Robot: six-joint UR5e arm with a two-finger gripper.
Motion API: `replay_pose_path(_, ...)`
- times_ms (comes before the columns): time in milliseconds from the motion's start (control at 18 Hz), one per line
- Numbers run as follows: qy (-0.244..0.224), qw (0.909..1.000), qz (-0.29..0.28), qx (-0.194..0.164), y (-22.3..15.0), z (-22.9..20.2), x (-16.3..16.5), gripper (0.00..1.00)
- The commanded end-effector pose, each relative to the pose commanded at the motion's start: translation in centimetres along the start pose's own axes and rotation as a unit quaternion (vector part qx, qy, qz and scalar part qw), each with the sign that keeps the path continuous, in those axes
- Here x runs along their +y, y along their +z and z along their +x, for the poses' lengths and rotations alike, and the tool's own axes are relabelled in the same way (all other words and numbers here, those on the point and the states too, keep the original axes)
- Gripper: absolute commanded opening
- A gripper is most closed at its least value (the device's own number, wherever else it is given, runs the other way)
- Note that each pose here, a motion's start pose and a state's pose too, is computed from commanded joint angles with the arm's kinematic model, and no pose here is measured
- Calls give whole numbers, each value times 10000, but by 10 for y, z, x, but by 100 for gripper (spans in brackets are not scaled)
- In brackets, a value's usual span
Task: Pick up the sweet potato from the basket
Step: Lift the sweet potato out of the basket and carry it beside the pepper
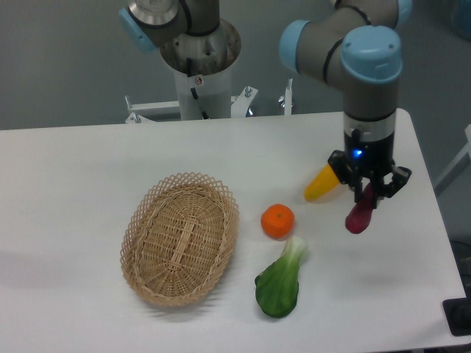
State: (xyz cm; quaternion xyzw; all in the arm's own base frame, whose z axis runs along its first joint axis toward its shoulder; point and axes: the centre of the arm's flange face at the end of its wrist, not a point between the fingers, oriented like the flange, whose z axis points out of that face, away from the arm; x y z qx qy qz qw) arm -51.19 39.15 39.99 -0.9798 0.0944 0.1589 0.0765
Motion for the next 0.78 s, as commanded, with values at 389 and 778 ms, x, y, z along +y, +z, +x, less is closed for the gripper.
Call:
replay_pose_path(389,7,10000,16,-11,-2,1,-2,18)
replay_pose_path(778,7,10000,31,-15,-3,1,-4,18)
